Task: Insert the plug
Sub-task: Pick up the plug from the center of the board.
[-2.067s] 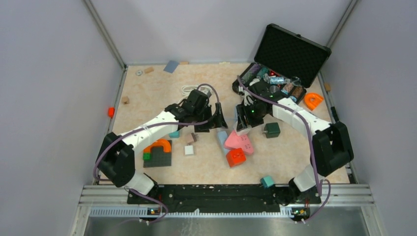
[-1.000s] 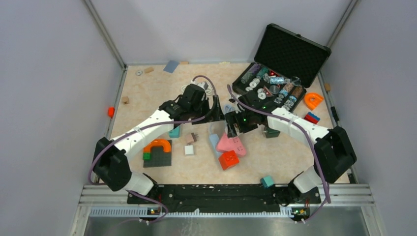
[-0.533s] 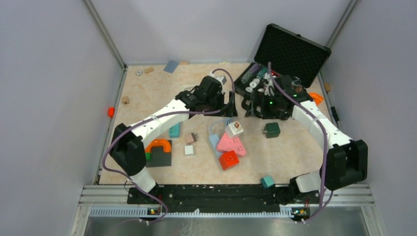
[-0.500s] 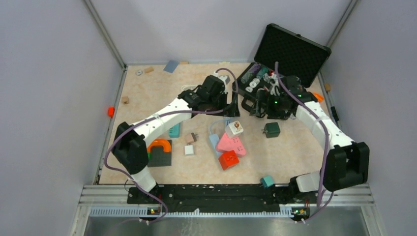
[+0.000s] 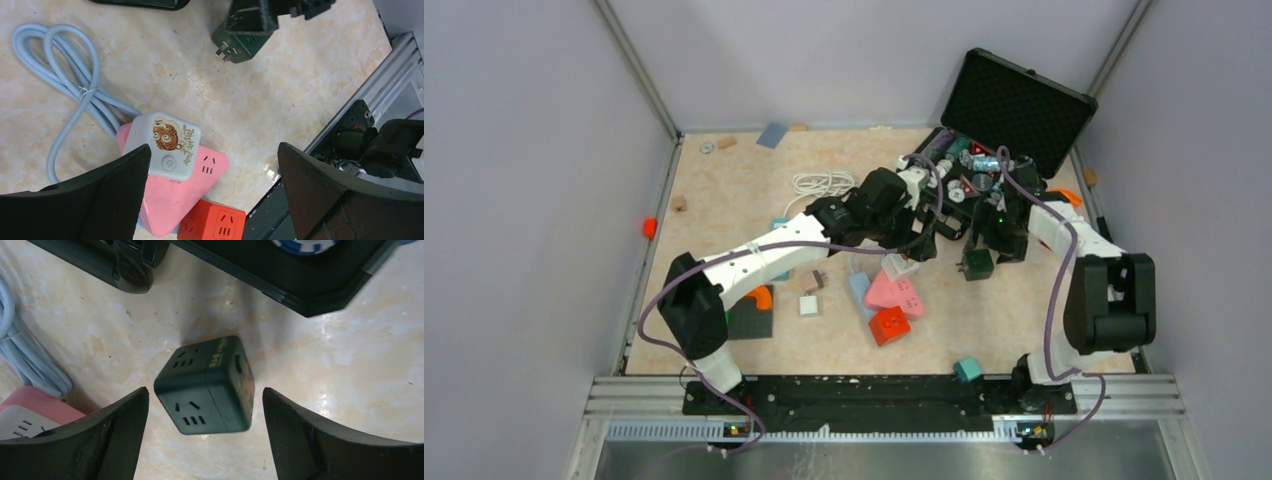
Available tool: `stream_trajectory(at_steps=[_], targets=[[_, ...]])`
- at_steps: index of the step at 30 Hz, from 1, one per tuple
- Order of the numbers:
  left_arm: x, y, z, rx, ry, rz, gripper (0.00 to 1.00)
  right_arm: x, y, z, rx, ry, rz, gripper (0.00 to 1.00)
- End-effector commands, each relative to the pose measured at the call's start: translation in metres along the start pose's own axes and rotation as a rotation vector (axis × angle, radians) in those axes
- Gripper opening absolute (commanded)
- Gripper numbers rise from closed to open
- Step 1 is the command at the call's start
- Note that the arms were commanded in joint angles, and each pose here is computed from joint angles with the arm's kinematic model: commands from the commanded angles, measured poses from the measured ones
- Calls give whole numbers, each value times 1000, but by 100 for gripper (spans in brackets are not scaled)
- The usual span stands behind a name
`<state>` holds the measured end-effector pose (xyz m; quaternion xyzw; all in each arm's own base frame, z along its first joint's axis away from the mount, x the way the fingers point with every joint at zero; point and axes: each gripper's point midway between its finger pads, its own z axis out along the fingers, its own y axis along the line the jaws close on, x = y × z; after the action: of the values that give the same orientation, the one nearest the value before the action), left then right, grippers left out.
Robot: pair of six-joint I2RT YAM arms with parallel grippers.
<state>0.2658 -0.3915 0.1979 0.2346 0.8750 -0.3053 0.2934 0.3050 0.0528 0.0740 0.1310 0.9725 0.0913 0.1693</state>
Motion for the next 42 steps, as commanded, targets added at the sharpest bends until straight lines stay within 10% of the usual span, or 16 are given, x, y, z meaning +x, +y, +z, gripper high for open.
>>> stream_trajectory(at_steps=[1,18,28,42], targets=[[-18,-24,-21,79,-121,86,94,-1,16,18,-105,36,-28,77],[-23,-61,-21,288,-298,210,94,100,41,21,-130,242,-282,55],[-8,-66,11,289,-220,188,95,71,61,-16,-180,133,-235,87],[29,-63,87,16,-57,477,97,46,-14,-38,-218,50,260,89]])
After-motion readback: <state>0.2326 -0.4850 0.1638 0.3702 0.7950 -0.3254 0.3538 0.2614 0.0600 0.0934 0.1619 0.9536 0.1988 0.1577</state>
